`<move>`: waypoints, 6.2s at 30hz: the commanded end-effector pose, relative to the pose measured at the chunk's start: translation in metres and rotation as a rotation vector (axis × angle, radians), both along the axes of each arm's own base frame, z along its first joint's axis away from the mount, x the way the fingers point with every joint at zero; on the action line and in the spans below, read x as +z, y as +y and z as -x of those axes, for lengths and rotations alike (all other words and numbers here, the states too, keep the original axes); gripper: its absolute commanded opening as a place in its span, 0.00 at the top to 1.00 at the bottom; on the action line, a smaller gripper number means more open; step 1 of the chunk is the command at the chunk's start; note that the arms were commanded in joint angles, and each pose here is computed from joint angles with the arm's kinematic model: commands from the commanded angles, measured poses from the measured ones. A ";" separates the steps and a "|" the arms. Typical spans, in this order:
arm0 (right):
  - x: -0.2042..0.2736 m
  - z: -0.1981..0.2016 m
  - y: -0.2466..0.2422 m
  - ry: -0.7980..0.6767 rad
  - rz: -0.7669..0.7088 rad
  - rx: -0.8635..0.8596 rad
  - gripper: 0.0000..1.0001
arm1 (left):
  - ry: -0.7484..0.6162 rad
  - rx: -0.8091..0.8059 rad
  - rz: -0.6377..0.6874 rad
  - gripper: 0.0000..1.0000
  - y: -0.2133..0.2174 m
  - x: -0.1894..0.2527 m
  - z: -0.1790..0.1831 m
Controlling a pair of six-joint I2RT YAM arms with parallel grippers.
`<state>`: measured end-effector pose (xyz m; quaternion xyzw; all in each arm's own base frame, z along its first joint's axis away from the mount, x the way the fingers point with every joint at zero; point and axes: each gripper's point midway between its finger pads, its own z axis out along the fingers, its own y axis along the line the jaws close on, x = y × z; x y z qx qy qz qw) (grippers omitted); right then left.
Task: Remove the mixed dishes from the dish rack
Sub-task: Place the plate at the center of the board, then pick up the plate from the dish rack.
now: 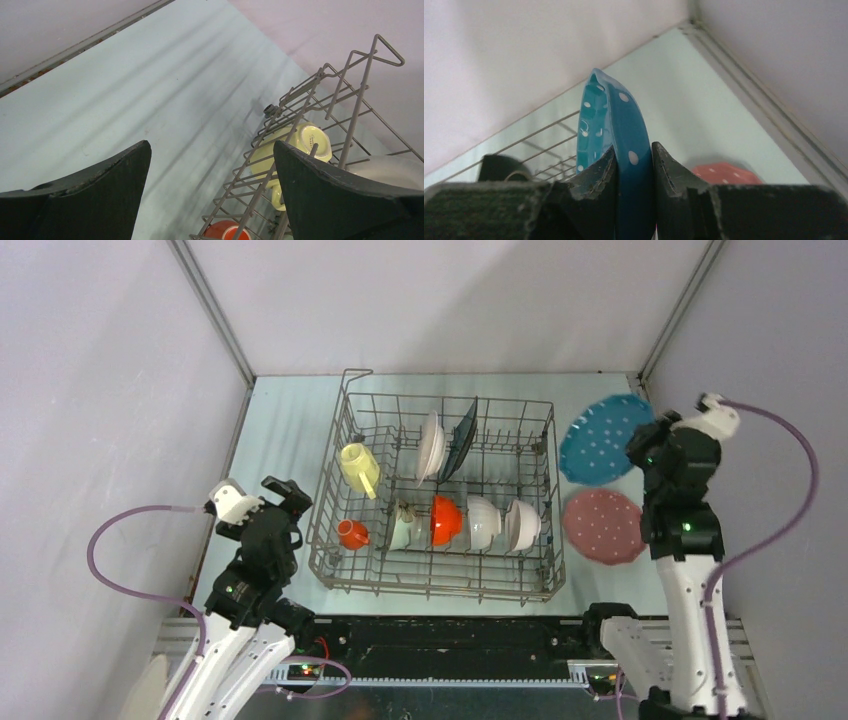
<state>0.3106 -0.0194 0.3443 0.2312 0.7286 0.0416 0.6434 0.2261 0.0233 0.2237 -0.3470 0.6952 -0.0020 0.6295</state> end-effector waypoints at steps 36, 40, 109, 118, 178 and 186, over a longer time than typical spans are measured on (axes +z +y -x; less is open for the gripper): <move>-0.215 0.074 -0.109 0.094 -0.478 -0.448 0.92 | -0.050 0.031 0.022 0.00 0.006 0.010 0.005; -0.222 0.073 -0.105 0.112 -0.489 -0.426 0.78 | -0.053 0.031 0.024 0.00 0.007 0.010 0.006; -0.040 -0.010 0.131 0.032 -0.150 0.449 0.00 | -0.089 -0.158 0.040 0.02 -0.018 0.058 0.011; -0.052 -0.071 0.217 0.127 -0.055 0.462 0.03 | -0.017 -0.288 0.025 0.02 -0.042 0.044 0.003; -0.100 -0.133 0.308 0.198 -0.235 0.411 1.00 | 0.043 -0.288 0.020 0.02 -0.047 0.016 -0.003; -0.069 -0.132 0.298 0.112 -0.294 0.424 1.00 | 0.032 -0.276 0.026 0.02 -0.044 0.017 -0.002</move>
